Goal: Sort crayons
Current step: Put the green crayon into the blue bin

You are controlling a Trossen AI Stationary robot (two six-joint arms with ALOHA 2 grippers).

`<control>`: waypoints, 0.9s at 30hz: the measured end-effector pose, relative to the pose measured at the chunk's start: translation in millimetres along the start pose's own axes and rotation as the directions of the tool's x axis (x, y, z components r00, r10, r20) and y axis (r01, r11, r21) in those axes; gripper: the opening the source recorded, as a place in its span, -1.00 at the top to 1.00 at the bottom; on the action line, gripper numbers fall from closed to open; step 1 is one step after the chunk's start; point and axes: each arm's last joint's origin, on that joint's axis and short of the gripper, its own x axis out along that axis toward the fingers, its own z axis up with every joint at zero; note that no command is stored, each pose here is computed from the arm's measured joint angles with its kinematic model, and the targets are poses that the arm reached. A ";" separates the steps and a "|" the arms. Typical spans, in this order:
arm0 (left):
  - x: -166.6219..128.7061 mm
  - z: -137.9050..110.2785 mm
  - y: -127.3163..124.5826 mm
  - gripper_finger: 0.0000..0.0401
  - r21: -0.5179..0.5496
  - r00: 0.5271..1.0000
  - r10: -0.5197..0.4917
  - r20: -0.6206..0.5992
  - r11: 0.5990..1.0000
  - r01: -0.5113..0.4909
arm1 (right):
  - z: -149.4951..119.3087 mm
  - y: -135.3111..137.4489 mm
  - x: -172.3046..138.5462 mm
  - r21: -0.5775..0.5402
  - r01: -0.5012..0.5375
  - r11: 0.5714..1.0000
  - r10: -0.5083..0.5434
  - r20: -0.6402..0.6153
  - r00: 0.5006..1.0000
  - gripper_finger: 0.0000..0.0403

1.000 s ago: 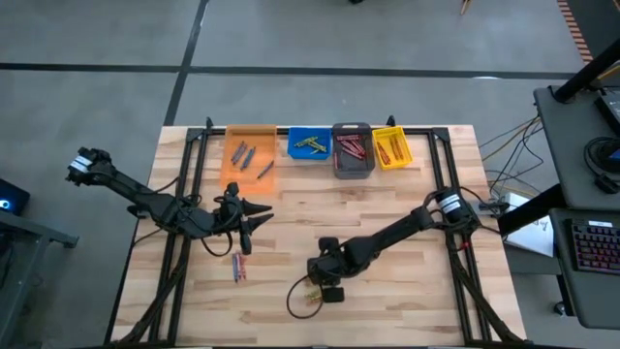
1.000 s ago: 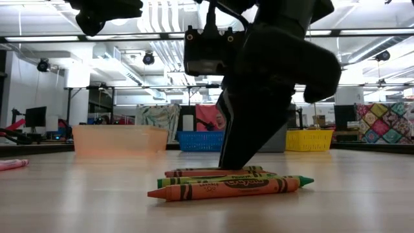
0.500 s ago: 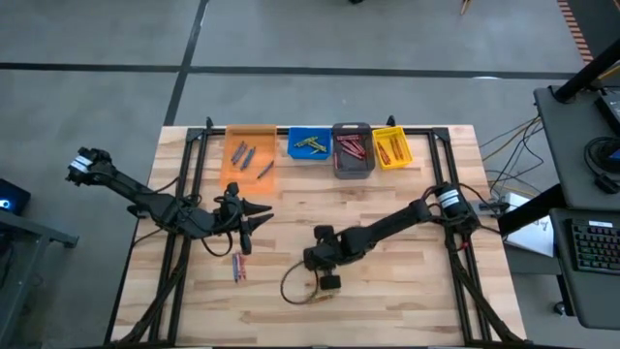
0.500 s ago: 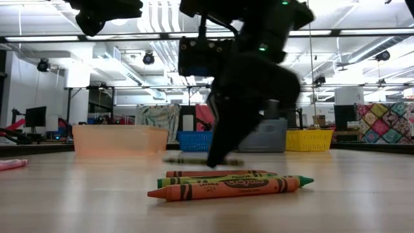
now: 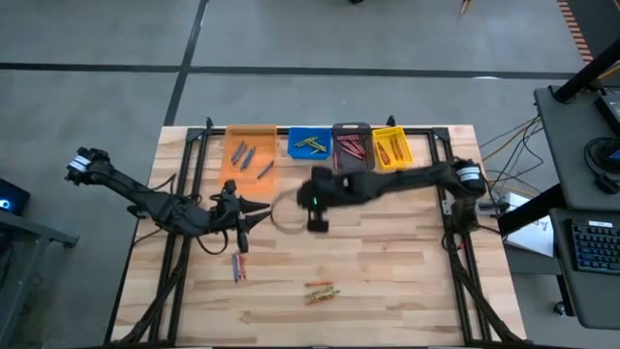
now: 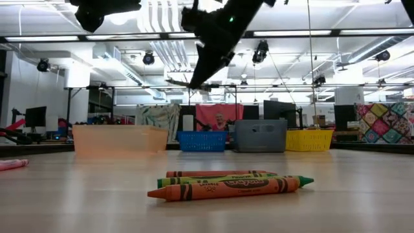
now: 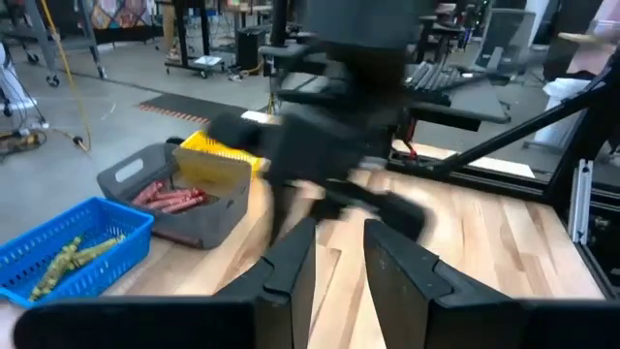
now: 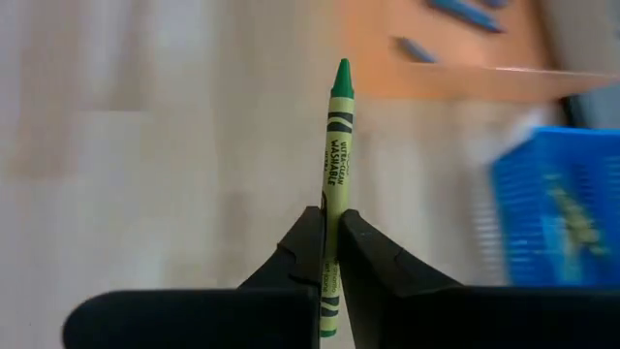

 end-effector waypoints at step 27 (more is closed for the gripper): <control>-13.1 22.3 32.8 0.63 0.221 0.933 0.335 0.134 0.907 -0.358 | -63.8 -231.1 76.7 0.028 0.078 0.997 -0.077 -0.004 0.997 0.94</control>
